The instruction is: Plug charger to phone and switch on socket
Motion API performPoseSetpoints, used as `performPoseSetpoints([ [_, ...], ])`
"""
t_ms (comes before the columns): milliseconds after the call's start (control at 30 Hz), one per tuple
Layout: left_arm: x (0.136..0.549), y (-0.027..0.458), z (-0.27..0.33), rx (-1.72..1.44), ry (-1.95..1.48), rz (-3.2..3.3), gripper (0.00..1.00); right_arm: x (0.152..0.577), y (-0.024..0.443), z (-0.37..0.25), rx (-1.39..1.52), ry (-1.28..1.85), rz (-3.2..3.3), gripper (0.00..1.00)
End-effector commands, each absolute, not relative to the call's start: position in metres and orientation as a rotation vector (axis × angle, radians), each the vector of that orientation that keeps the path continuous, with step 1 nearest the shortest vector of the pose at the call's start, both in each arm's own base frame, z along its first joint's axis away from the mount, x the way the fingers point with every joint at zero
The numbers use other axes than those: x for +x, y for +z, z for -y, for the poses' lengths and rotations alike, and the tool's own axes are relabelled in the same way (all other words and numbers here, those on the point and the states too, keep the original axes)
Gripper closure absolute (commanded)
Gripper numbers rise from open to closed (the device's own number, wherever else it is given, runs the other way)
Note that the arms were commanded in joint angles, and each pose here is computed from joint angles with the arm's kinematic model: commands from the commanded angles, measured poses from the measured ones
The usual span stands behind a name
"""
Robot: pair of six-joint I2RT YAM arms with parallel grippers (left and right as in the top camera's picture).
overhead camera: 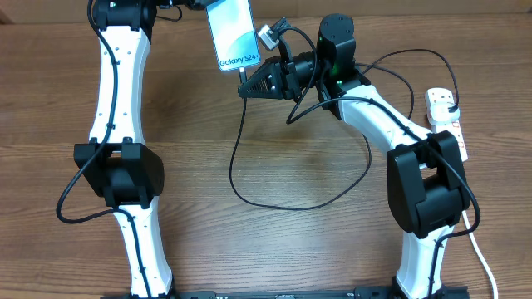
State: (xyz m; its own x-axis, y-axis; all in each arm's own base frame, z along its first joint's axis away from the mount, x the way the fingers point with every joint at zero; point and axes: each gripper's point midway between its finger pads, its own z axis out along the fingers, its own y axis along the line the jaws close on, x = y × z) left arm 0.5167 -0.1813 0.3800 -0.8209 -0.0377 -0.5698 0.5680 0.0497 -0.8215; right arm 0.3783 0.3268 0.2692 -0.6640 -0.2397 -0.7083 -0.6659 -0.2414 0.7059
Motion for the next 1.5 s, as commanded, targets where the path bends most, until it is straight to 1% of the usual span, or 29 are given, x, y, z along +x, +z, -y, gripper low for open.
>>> performPoseSetpoints([
  [0,0.511,0.379,0.186,0.583,-1.839,-1.877,0.96,0.372,0.292,-0.324,-1.141,1.942,-1.646,0.96],
  [267,0.508,0.371,0.186,0.584,-1.842,-1.884,0.96,0.372,0.292,-0.324,-1.141,1.942,-1.646,0.96],
  [667,0.499,0.375,0.186,0.648,-1.884,-1.854,0.96,0.372,0.292,-0.324,-1.141,1.942,-1.646,0.96],
  [1033,0.49,0.372,0.204,0.673,-1.917,-1.865,0.96,0.373,0.292,-0.324,-1.132,1.937,-1.647,0.96],
  [1467,0.489,0.37,0.206,0.654,-1.936,-1.883,0.96,0.377,0.292,-0.324,-1.124,1.911,-1.631,0.96],
])
